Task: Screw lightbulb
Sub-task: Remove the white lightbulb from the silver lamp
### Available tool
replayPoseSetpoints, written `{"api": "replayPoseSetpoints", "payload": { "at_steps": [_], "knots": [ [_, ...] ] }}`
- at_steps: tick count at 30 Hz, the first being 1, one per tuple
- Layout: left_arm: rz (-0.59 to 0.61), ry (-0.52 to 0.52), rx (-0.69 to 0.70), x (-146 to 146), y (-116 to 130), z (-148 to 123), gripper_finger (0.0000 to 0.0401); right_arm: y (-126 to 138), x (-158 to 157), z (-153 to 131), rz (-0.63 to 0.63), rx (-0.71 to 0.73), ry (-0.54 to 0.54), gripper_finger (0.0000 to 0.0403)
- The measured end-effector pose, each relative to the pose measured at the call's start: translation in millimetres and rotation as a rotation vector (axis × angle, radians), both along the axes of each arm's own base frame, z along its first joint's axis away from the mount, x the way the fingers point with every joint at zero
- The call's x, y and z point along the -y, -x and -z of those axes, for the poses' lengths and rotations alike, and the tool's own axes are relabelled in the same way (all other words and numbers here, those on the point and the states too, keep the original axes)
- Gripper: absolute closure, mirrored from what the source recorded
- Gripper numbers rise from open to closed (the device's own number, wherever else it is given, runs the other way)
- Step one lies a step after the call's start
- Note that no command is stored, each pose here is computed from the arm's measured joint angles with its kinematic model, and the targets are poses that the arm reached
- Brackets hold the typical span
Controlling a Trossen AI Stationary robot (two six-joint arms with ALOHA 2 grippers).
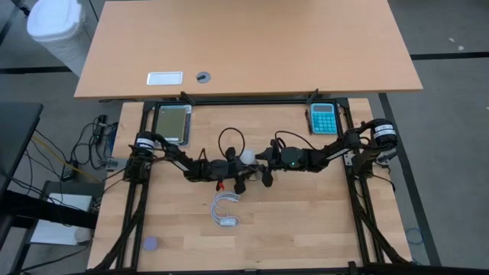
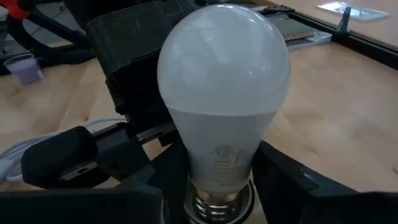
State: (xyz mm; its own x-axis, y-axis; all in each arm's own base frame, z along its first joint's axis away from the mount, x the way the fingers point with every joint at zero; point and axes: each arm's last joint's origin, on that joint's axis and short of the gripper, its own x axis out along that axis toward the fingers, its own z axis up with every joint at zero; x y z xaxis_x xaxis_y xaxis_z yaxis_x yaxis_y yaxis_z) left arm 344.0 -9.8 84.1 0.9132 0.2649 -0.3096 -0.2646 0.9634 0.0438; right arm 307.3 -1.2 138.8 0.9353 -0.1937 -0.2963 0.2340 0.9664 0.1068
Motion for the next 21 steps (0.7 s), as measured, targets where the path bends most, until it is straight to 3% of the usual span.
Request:
{"api": "replayPoseSetpoints", "payload": {
  "at_steps": [21],
  "knots": [
    [-0.001,-0.001,-0.002,-0.2,0.1,0.2,0.0213,-1.2,1.8,-12.7,0.075,0.108,0.045,0.0251]
  ]
}}
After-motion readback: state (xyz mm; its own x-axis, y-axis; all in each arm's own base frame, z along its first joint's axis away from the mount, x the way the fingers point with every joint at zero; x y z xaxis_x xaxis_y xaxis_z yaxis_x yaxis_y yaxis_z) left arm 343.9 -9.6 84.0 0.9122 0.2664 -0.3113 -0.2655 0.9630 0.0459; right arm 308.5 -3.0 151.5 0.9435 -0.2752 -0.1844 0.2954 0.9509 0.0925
